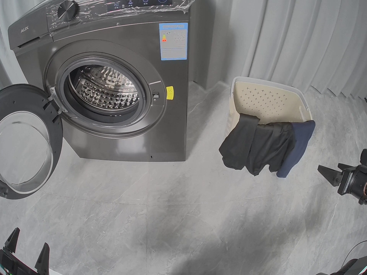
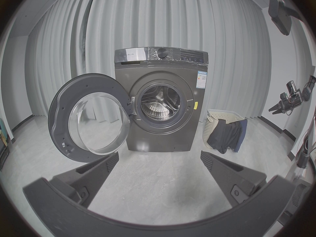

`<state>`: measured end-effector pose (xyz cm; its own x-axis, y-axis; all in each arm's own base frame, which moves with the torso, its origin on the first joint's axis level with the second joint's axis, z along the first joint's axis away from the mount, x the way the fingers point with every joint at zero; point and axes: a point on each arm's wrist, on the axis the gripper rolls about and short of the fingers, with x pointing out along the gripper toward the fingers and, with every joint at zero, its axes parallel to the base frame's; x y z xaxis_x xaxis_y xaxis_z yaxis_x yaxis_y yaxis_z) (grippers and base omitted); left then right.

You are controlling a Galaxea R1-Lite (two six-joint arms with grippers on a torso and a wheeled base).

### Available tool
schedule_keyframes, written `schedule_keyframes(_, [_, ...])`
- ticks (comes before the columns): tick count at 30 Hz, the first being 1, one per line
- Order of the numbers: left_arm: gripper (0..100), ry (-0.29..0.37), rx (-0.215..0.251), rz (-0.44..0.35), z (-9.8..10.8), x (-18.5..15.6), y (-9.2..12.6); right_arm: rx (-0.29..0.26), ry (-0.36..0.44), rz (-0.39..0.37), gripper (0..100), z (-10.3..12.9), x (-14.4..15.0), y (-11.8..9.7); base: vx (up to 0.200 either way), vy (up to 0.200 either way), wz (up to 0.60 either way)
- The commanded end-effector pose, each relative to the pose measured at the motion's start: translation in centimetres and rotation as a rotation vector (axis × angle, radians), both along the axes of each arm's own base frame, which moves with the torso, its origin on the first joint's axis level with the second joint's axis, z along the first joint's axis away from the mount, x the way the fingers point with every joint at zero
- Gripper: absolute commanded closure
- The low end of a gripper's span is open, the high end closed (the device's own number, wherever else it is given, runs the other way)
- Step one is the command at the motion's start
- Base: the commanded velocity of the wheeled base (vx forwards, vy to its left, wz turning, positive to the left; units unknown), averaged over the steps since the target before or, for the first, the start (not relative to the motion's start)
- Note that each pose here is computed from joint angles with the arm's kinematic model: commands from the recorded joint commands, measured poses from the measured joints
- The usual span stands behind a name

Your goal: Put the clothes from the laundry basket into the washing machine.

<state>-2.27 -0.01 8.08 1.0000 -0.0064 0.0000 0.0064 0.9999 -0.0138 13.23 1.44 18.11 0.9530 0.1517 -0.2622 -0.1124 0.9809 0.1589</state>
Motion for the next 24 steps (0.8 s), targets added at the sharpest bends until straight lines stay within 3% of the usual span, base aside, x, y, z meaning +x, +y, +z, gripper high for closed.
schedule_keyframes(1, [0,0.0,0.0,0.0,-0.5,0.0,0.0,-0.002,0.094,0.006,0,-1.3,2.1,0.3,0.0,-0.2,0.0])
schedule_keyframes(4, [0,-0.002,0.002,0.0,-0.5,0.0,0.0,-0.004,0.103,0.007,0,-1.5,2.1,0.3,0.0,-0.2,0.0])
schedule_keyframes(7, [0,-0.002,0.002,0.0,-0.5,0.0,0.0,-0.01,0.108,0.005,0,-1.6,2.3,0.3,0.0,0.0,0.0])
schedule_keyframes(16, [0,-0.002,0.002,0.0,-0.5,0.0,0.0,-0.02,0.164,0.016,0,-2.5,2.7,0.4,0.2,0.0,0.0])
schedule_keyframes(22, [0,0.0,0.0,0.002,-0.5,0.0,0.0,-0.019,0.201,0.063,0,-3.4,2.5,0.9,0.0,0.0,0.0])
schedule_keyframes(24, [0,0.0,0.0,0.002,-0.5,0.0,0.0,-0.024,0.211,0.097,0,-3.8,2.2,1.4,0.0,-0.2,0.0])
